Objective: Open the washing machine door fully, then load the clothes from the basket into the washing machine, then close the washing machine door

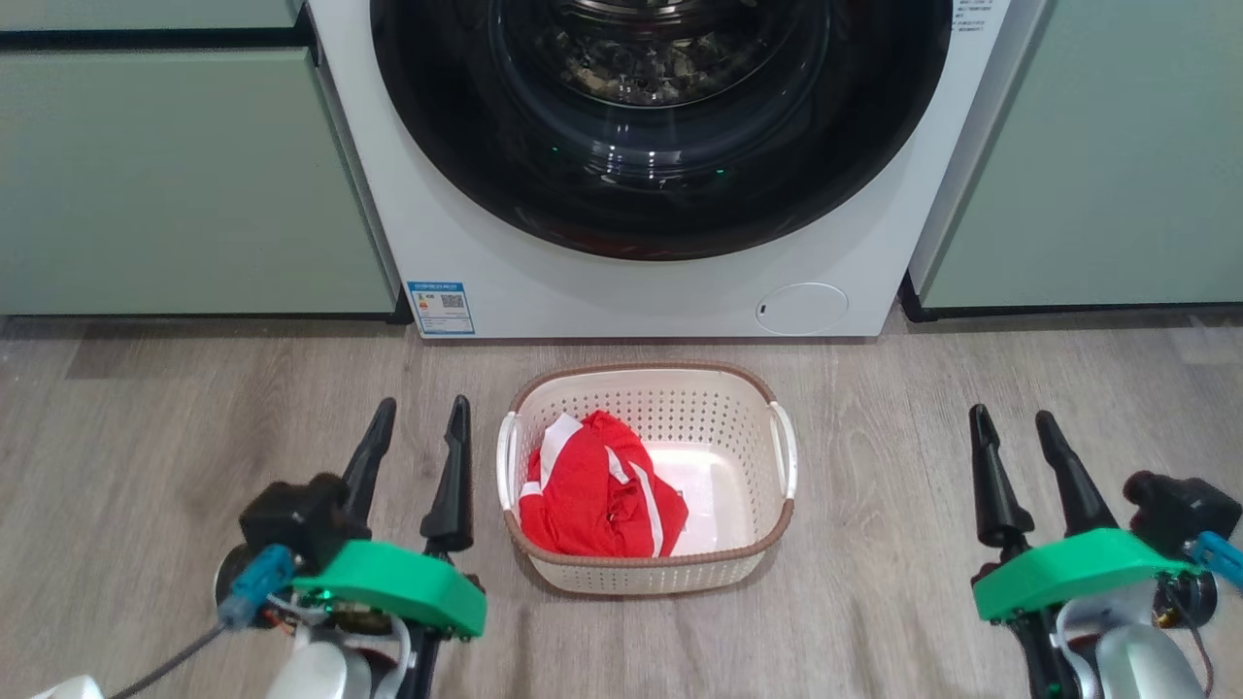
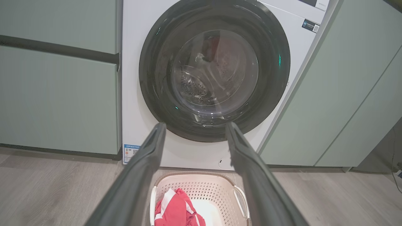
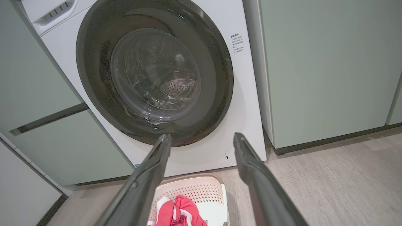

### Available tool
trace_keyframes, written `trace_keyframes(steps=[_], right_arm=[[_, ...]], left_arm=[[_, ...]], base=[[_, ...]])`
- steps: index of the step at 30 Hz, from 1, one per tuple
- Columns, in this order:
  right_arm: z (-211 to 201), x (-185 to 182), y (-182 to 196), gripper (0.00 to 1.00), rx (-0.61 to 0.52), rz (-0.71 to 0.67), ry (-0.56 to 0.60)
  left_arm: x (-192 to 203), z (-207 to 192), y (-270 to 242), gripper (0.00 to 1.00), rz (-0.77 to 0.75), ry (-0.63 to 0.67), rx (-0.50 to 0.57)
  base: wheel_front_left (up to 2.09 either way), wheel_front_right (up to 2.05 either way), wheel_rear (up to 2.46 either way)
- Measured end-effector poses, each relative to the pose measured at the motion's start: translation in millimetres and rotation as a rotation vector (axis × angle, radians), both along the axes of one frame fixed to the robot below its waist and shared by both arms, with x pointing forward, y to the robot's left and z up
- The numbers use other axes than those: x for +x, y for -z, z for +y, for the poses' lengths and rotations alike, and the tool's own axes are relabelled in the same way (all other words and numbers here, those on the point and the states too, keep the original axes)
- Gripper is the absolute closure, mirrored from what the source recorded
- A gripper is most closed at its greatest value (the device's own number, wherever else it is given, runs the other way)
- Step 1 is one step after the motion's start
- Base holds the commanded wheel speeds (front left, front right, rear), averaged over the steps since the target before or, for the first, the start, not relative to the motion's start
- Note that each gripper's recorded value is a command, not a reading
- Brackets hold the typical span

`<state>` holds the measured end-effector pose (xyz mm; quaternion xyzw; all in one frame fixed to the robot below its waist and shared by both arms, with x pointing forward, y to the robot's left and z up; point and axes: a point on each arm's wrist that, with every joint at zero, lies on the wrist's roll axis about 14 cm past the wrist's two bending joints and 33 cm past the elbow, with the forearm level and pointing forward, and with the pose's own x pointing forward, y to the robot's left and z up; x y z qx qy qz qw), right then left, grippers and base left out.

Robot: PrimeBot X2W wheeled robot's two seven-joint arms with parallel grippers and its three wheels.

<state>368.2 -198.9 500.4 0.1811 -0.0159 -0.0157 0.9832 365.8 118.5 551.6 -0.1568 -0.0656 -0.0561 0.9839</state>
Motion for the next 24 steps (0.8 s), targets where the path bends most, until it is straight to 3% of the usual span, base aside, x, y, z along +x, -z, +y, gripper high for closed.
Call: trace_keyframes(steps=[24], right_arm=[[5, 3, 1, 0.00, -0.236, -0.015, -0.028]], left_arm=[[-7, -11, 15, 0.00, -0.034, 0.016, 0.216]], base=[[0.00, 0.00, 0.00]])
